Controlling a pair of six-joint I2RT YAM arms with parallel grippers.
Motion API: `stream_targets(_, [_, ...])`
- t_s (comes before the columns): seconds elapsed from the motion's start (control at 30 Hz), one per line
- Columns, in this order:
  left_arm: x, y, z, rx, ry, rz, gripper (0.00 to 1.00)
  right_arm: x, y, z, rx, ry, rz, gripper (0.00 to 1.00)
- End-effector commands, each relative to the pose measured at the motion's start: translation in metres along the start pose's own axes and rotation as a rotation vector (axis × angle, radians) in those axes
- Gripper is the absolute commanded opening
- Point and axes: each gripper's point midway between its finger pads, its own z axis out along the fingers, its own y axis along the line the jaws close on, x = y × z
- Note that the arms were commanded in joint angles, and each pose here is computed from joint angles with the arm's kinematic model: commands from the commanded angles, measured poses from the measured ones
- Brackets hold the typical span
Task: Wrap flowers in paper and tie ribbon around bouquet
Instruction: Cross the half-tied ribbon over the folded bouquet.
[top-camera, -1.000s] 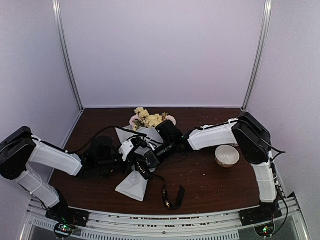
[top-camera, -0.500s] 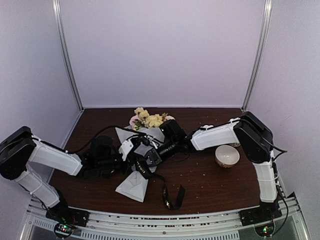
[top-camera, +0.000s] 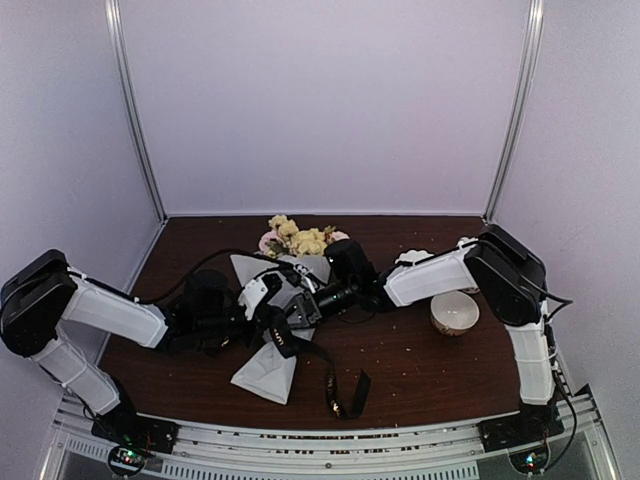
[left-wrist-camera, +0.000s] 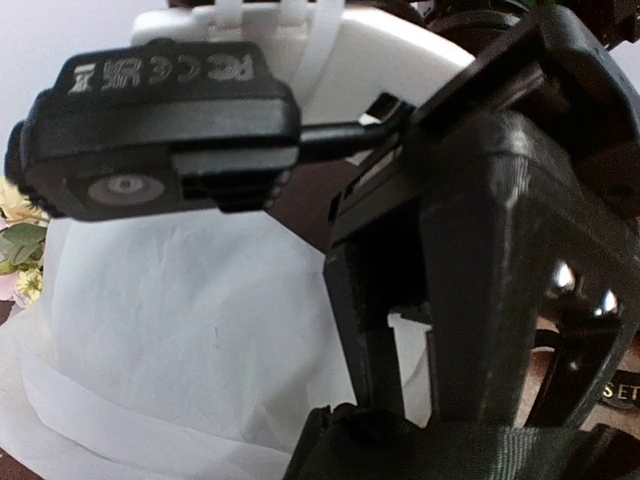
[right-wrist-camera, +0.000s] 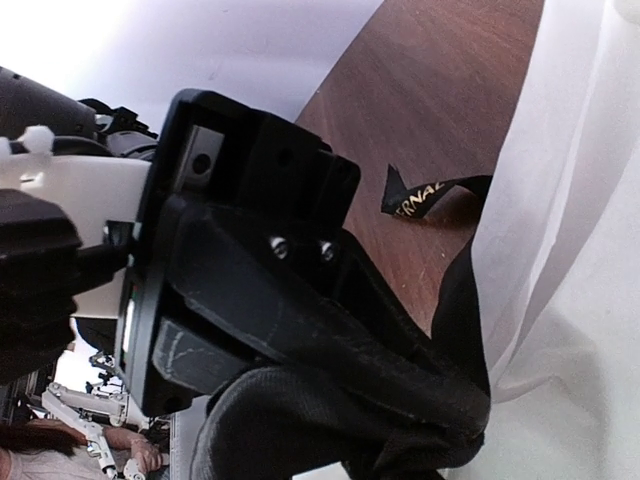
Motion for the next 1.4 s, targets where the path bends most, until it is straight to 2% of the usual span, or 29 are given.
stream_targets(0.0, [-0.011,-0.004,0.003,0.035,-0.027,-0.006,0.0,0.01,-0.02,0.004,0.142,0.07,-0.067,0.27])
stream_targets(0.2, [-0.011,-0.005,0.001,0.045,-0.03,-0.009,0.0,0.019,-0.036,-0.005,0.25,0.117,-0.083,0.24])
stream_targets(0.37, [-0.01,-0.003,0.001,0.038,-0.028,-0.017,0.0,0.018,-0.03,0.002,0.206,0.124,-0.089,0.24])
stream_targets(0.57, [-0.01,-0.002,0.0,0.03,-0.025,-0.018,0.0,0.01,-0.021,0.0,0.181,0.108,-0.105,0.01])
stream_targets(0.83, [-0.008,0.008,-0.001,-0.023,-0.015,-0.04,0.01,0.006,-0.015,-0.01,0.197,0.088,-0.105,0.0])
stream_targets(1.03, [-0.008,0.019,-0.008,-0.07,-0.021,-0.094,0.21,0.005,-0.013,-0.014,0.208,0.079,-0.11,0.0])
stream_targets(1.07, [-0.008,0.02,-0.01,-0.07,-0.028,-0.103,0.26,0.005,-0.014,-0.014,0.209,0.08,-0.109,0.0])
stream_targets(1.13, [-0.008,0.022,-0.012,-0.078,-0.032,-0.114,0.44,0.006,-0.014,-0.014,0.212,0.084,-0.107,0.0])
stream_targets(1.17, [-0.008,0.023,-0.013,-0.082,-0.035,-0.118,0.49,0.006,-0.014,-0.014,0.215,0.085,-0.108,0.0])
stream_targets(1.23, [-0.008,0.029,-0.016,-0.1,-0.041,-0.137,0.54,0.005,-0.013,-0.016,0.221,0.083,-0.112,0.0])
stream_targets(1.37, [-0.009,0.052,-0.026,-0.14,-0.073,-0.253,0.58,0.003,-0.012,-0.018,0.237,0.077,-0.115,0.0])
